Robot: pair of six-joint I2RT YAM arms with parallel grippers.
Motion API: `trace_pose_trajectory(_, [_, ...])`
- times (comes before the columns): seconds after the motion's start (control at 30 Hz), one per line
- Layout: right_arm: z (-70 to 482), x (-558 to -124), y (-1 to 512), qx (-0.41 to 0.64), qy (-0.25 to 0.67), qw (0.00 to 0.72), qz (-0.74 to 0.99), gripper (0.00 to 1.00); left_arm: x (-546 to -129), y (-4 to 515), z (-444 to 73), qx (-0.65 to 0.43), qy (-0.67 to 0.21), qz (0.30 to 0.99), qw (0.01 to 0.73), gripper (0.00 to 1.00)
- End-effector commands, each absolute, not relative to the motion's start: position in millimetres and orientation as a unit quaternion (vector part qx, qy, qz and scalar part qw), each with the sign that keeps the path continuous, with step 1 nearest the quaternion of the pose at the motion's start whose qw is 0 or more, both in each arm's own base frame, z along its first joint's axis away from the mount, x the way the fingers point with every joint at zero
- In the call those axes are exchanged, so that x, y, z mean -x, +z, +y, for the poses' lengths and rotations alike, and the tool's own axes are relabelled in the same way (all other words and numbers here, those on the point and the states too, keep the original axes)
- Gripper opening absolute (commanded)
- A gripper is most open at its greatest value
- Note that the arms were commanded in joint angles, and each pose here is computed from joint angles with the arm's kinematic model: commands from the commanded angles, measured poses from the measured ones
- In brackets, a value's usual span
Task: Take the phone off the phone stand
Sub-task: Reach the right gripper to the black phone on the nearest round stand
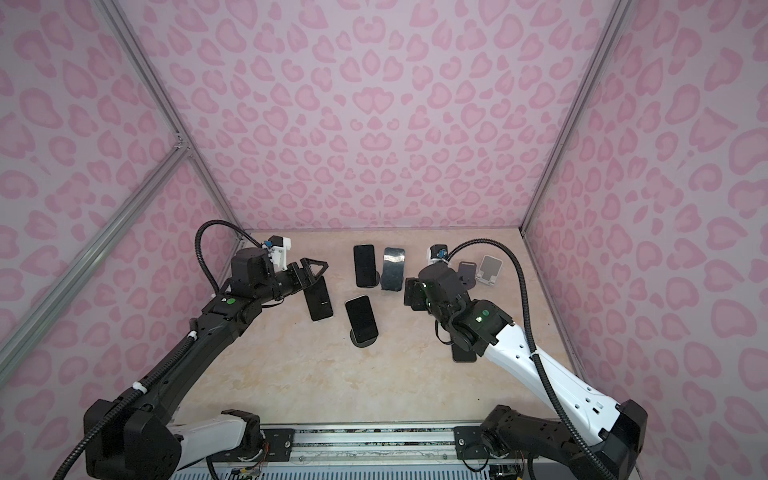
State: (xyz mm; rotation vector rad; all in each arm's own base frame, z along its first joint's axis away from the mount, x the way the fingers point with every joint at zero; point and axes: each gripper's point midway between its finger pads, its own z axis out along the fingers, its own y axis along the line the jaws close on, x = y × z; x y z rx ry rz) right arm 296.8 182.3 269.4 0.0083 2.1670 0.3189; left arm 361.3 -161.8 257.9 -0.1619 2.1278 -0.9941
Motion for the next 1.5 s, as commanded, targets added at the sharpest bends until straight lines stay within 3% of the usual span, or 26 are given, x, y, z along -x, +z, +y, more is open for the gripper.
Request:
trace_pose_trajectory(0.0, [207,-282,254,-0.014,0.169,0.435,0.884,0.89,-364,263,-159,0.069,-0.388,0.828,0.398,0.82])
trace_pose_trajectory(0.33, [298,-286,233,0.112,0.182,0.429,0.878,0.96,-353,281,-157,0.069,-0.393,0.822,0.405,0.82])
trace_pose_trajectory(0.6, [338,-304,214,0.169,0.155,0.396,0.889,0.99,-351,287,-158,0.064,-0.398,0.818,0.410,0.83])
trace_pose_trajectory(1.47, [362,-324,171,0.175,0.115,0.363,0.908,0.97,-338,306,-166,0.048,-0.431,0.799,0.416,0.83])
